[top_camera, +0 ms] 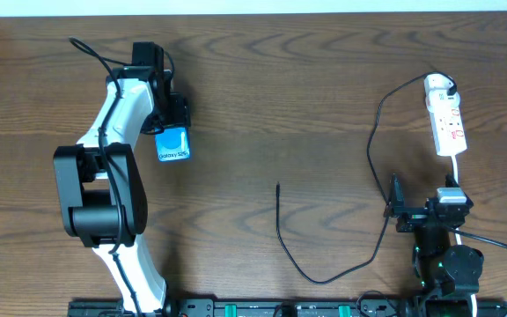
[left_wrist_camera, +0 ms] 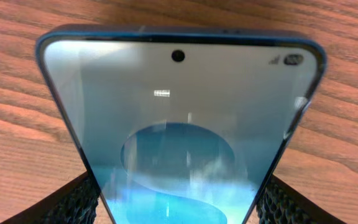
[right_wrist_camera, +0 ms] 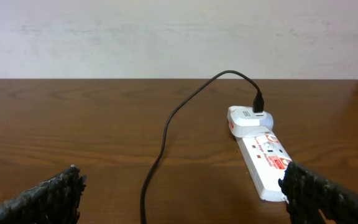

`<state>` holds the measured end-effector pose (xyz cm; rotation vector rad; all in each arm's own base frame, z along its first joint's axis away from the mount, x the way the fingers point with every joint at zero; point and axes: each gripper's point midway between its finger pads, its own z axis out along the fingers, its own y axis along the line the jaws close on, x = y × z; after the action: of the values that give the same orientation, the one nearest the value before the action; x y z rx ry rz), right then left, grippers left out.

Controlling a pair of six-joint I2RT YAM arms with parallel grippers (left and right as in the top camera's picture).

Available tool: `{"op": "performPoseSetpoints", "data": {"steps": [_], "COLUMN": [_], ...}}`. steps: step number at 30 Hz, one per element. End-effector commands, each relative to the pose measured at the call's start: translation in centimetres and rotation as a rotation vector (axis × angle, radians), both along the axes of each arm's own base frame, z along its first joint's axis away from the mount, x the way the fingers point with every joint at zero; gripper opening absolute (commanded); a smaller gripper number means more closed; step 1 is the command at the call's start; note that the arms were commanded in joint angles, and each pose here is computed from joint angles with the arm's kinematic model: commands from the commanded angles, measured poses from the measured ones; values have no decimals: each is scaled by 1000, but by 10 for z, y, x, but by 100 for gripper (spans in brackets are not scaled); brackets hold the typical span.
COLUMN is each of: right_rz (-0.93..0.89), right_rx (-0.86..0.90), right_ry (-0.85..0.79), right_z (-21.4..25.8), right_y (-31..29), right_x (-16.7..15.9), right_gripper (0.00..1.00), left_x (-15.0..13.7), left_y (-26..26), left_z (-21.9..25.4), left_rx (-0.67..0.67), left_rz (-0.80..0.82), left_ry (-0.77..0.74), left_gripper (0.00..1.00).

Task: Plug charger to phone and switch on socket
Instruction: 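Lift the phone upright with the left gripper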

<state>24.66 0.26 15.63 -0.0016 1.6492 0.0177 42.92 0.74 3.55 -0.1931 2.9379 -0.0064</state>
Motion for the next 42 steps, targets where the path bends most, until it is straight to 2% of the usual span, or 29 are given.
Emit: {"op": "performPoseSetpoints", "data": {"steps": [1,35,36,37,38,39,40,41,42], "right_rz": [-5,-5,-5,-5,-5,-5,-5,-5,-5], "right_rx": [-15,-15,-15,-15,-15,-15,-15,-15,-15], "right_ry": [1,1,0,1,0,1,0,1,0], "right_z": [-1,-1,-1,-1,-1,-1,-1,-1,-1], "right_y": [-1,-1,-1,-1,-1,-1,-1,-1,-1], "right_x": [0,0,0,0,0,0,0,0,0], "right_gripper": [99,99,99,99,99,99,99,99,99], "left_x": [-4,-30,-30,-30,-30,-30,-30,-30,-31], "left_y": [3,2,2,2,2,2,2,2,2], "left_z": [1,-36,-36,-36,-36,-36,-36,-37,-37], "left_rx": [14,13,13,13,13,13,13,12,13], "left_rz": [-5,-5,-5,-5,-5,-5,-5,-5,-5], "left_ry": [-6,45,45,45,45,45,45,48,48], "left_gripper": [7,9,17,39,55,59,75,83,85]}}
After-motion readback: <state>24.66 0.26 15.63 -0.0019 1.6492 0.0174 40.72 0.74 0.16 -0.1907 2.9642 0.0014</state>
